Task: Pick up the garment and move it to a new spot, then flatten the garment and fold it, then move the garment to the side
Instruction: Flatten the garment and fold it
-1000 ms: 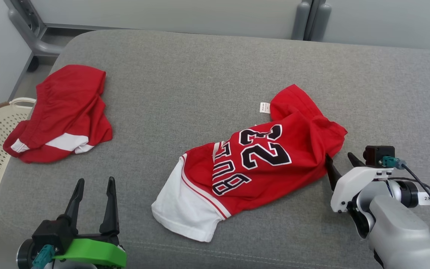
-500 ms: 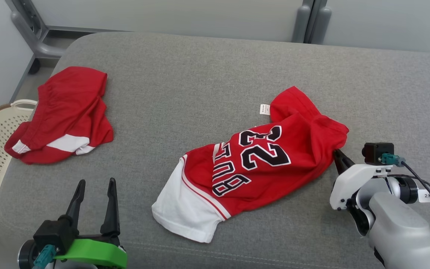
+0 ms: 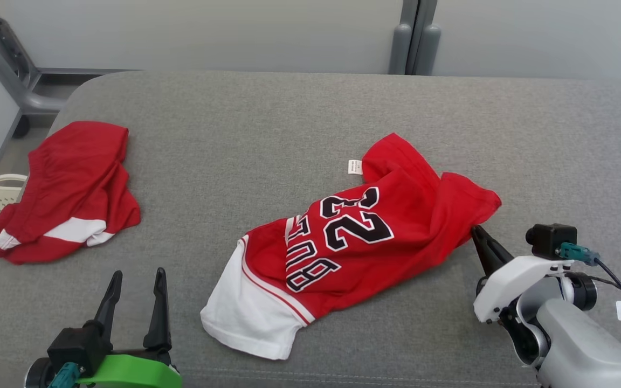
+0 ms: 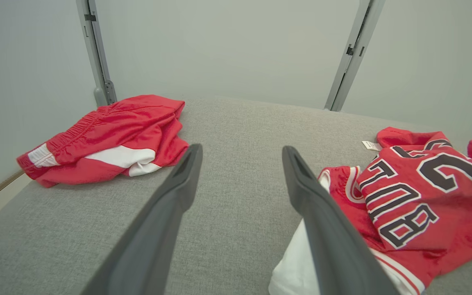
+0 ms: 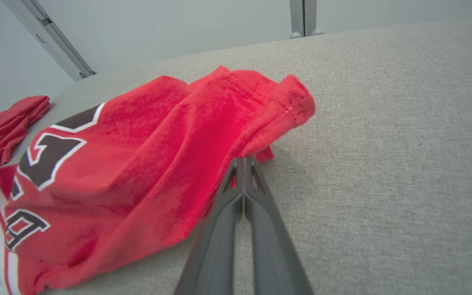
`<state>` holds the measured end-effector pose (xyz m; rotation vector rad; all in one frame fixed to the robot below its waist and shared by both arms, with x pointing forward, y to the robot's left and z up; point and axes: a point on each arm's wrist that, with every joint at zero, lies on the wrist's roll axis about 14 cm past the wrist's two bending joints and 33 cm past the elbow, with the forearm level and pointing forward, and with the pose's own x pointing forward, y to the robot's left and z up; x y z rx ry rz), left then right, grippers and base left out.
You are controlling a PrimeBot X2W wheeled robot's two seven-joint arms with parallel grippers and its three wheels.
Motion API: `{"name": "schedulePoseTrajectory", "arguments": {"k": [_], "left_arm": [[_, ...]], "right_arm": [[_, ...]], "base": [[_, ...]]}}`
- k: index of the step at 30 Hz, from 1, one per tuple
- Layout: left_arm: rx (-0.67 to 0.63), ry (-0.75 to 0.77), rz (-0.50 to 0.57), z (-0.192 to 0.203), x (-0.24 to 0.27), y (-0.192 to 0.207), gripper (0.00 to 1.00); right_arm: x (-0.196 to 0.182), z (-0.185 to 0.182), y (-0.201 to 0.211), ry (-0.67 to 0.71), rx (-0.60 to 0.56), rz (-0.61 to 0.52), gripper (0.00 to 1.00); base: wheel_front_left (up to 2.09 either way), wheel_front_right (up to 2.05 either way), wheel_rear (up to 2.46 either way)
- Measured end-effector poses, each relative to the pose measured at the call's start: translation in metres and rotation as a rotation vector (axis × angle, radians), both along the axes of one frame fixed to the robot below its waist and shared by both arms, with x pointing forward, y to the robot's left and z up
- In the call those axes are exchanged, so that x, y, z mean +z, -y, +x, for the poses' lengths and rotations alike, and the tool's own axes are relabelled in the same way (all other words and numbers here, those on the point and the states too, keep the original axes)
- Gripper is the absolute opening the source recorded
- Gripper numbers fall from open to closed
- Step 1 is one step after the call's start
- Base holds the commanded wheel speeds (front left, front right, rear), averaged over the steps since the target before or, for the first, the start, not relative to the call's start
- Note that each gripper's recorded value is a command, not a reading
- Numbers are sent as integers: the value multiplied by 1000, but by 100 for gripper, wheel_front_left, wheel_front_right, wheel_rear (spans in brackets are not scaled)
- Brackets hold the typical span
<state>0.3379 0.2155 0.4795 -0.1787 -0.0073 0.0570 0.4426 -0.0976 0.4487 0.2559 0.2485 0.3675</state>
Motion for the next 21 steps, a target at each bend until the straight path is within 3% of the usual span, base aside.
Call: {"name": "schedulePoseTrajectory", "arguments": {"k": [10, 16, 21], "left_arm": [[-52, 7, -7, 8, 1, 17, 100], [-78, 3, -9, 13, 0, 25, 100], [-88, -5, -12, 16, -3, 29, 100]], "right_arm": [[1, -44, 24, -86, 23, 64, 0], [-22, -68, 40, -198, 14, 40, 0], [-47, -90, 31, -324, 32, 52, 0]], "base": [[0, 0, 0], [0, 0, 0], [0, 0, 0]]}}
